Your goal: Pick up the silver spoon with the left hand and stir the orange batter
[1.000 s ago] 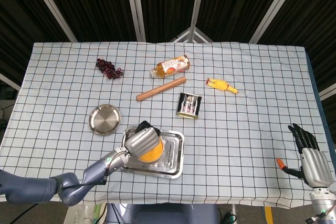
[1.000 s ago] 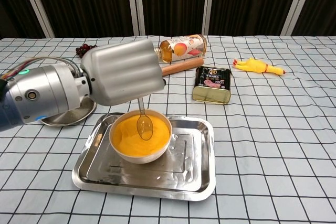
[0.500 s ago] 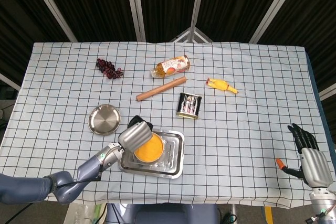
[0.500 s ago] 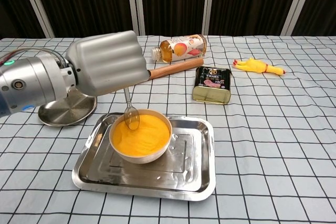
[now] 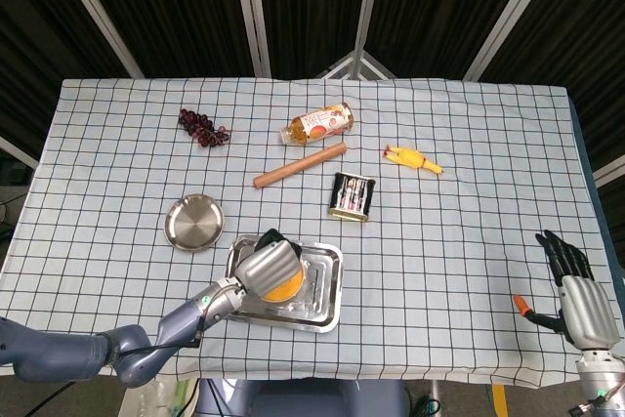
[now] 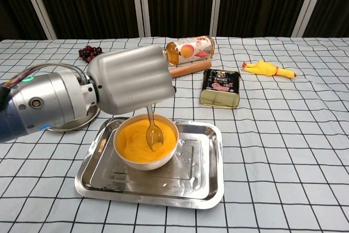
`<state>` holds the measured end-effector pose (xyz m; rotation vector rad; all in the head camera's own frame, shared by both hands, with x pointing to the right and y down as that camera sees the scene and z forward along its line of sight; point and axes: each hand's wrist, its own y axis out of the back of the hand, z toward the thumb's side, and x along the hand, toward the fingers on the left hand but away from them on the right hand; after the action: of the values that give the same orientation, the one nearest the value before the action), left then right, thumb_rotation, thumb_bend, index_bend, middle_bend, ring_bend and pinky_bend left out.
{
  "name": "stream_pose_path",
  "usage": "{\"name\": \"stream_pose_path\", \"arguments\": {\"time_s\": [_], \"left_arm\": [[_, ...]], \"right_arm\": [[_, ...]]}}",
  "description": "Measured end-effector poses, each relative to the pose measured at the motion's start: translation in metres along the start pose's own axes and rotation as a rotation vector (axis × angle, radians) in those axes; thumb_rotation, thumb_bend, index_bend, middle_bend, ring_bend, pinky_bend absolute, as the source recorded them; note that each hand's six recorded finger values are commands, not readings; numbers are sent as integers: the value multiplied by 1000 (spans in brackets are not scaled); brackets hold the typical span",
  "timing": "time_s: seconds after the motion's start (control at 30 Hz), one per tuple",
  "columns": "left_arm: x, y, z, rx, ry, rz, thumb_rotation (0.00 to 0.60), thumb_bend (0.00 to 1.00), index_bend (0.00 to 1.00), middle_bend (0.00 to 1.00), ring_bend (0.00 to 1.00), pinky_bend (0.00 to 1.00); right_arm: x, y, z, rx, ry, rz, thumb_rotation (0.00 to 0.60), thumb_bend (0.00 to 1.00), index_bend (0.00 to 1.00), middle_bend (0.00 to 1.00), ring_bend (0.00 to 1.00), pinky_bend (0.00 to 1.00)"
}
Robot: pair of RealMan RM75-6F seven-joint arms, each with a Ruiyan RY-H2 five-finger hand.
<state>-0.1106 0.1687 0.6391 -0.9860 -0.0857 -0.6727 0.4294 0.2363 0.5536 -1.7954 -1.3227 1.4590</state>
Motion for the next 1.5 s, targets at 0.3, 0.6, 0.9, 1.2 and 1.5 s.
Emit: {"name": "stream_pose_path", "arguments": {"time_s": [0.3,0.6,0.9,1.2,1.5], "left_arm": [[-5,-17,-7,27,11,-58,600,572,790,1000,1000,1000],[-11,-25,-18,42,29,-81,600,572,790,1000,1000,1000],[-11,-17,-28,36,49,-35,600,572,790,1000,1000,1000],[-10,-25,-28,80,9,-56,600,572,791,1000,1000,1000],[-9,-30,-20,114,-26,-64,600,571,791,1000,1000,1000]], "right_arm": [[0,-1,0,2,2,4,600,339,0,0,0,0],[0,-2,1,6,2,5,600,339,0,0,0,0],[0,-2,1,1,3,5,600,339,0,0,0,0],[0,-1,1,-2,1,4,600,339,0,0,0,0],[0,-1,1,-2,2,6,600,339,0,0,0,0]]}}
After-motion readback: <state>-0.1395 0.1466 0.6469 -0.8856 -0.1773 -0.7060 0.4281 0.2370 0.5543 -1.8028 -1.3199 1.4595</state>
